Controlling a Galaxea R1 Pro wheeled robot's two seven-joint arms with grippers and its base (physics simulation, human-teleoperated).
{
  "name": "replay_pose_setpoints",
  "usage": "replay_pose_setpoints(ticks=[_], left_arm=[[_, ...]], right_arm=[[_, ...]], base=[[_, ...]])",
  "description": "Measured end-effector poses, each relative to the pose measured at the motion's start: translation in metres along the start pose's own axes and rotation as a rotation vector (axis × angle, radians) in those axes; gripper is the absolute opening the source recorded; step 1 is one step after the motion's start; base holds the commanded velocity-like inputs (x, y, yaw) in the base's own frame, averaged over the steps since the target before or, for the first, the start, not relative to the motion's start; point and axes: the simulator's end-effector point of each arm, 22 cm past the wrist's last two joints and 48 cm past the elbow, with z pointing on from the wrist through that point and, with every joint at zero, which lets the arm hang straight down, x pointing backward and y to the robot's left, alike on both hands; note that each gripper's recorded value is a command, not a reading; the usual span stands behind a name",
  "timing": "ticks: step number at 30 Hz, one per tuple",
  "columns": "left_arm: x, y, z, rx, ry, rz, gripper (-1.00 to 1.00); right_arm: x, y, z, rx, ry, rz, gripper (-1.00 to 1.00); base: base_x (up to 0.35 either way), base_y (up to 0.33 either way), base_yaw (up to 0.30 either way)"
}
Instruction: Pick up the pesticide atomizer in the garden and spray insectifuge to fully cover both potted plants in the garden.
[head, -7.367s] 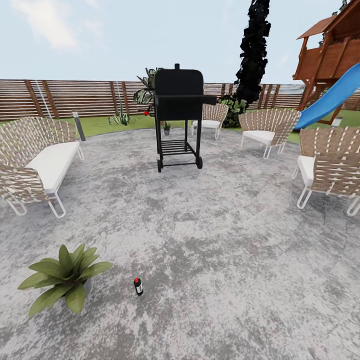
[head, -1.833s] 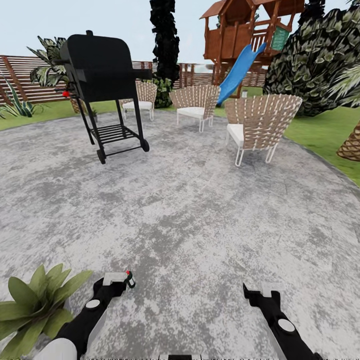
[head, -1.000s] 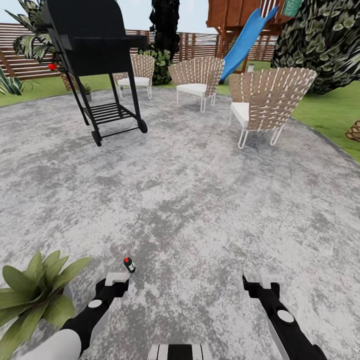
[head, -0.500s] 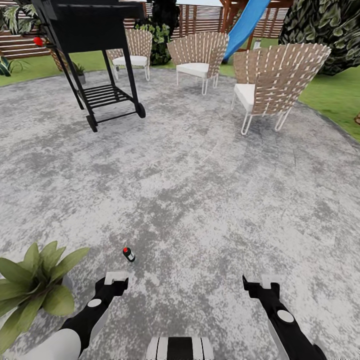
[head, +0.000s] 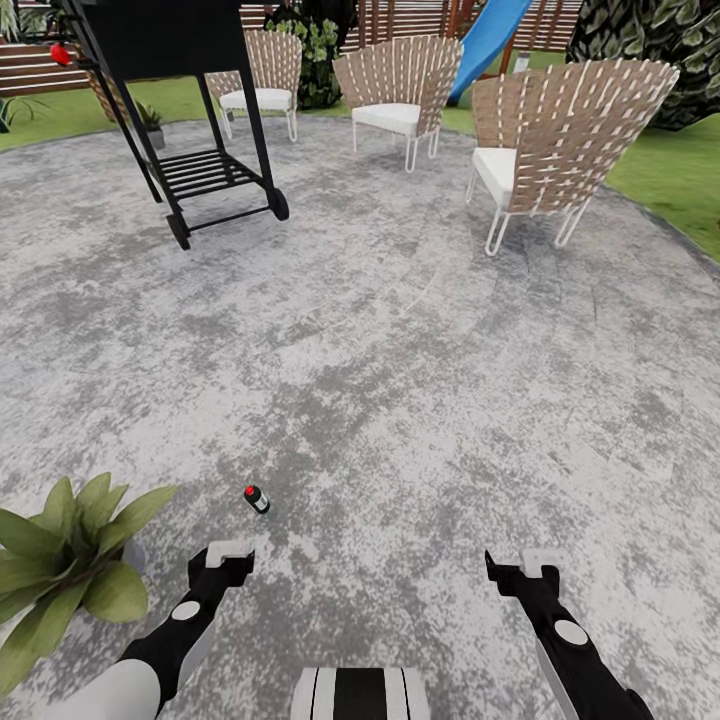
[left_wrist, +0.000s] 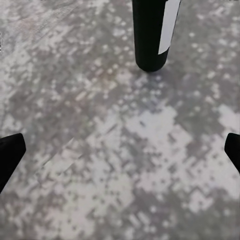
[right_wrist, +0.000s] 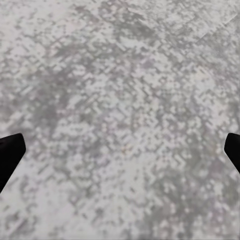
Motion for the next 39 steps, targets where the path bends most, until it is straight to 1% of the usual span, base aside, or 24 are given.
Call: replay_pose_setpoints(ticks=[10,16,23,29,35,39], left_arm=[[-0.0002,-0.0002,0.0,-0.002,-0.001,-0.005,1.0],[-0.0006,0.0005,-0.0001,-0.004,-0.001,-0.006,1.0],[-0.0003,0.0005,0.0,-0.004,-0.001,-0.006,1.0],[-0.0008,0.0004,-0.0001,-0.004,-0.002,-0.007,1.0],[-0.0006,0.0004,0.0001,-0.004,-0.002,-0.007,1.0],[-0.0009,0.0005,-0.0001,-0.004,-0.002,-0.007,1.0]], right_arm=[[-0.001,-0.0008,0.0,0.001,-0.002,0.001,1.0],[-0.0013,-0.0009,-0.0001,0.001,-0.003,0.001,1.0],[-0.0009,-0.0003,0.0,0.001,-0.002,0.001,1.0],[-0.0012,-0.0002,-0.0001,0.001,-0.002,0.001,1.0],[-0.001,-0.0002,0.0,0.001,-0.002,0.001,1.0],[-0.001,-0.0003,-0.0001,0.001,-0.002,0.001,1.0]], base=[[0.094,0.0,0.0],[0.246,0.0,0.0],[0.04,0.0,0.0],[0.179,0.0,0.0],[0.03,0.0,0.0],[0.142,0.0,0.0]])
